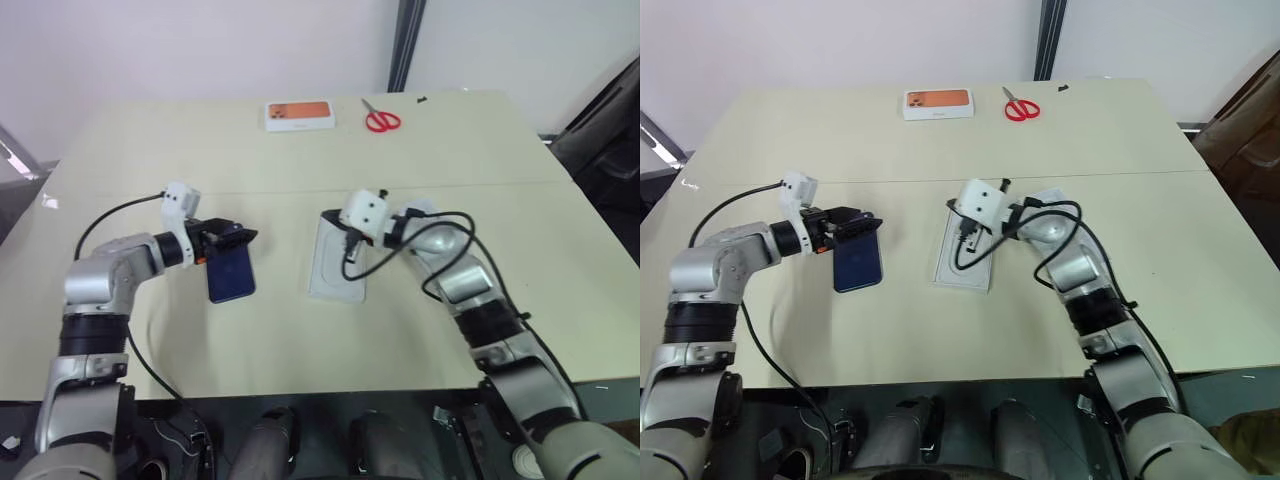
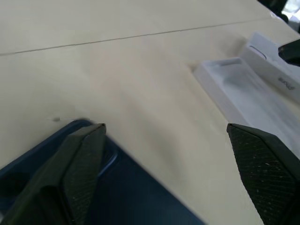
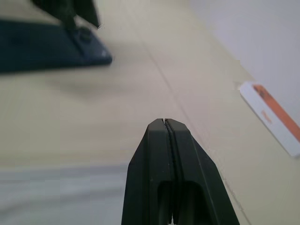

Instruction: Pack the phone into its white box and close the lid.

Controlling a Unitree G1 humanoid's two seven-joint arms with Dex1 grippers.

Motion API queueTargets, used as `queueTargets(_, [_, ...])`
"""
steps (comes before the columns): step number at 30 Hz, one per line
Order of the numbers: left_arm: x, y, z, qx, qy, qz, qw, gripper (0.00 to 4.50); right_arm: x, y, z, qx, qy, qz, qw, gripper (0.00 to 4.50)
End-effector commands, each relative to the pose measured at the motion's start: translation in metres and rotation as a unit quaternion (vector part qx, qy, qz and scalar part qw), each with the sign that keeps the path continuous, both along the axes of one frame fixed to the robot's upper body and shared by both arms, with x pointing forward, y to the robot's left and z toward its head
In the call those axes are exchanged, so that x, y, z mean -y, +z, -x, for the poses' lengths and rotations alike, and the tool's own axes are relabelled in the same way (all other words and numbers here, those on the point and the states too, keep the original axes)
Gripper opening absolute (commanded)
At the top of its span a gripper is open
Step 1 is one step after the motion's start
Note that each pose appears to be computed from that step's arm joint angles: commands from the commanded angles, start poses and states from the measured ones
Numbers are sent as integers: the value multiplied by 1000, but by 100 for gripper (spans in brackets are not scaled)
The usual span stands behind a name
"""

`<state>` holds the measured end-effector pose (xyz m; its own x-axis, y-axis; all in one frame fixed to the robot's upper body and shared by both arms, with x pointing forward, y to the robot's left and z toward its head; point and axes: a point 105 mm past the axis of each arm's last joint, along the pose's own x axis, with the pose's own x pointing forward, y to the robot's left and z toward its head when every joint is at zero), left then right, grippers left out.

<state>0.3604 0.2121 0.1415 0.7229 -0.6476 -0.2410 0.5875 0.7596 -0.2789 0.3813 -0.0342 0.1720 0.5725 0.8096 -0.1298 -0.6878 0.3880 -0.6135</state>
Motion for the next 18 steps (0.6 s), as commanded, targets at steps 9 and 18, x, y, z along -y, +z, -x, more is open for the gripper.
queueTargets(9, [-63, -4, 41, -80, 96, 28, 992, 449, -97, -19, 11, -1, 58, 42, 997, 0])
queueTargets(18, [-60, -26, 38, -143, 134, 53, 979, 449, -113, -56, 17, -24, 73, 139, 987, 0])
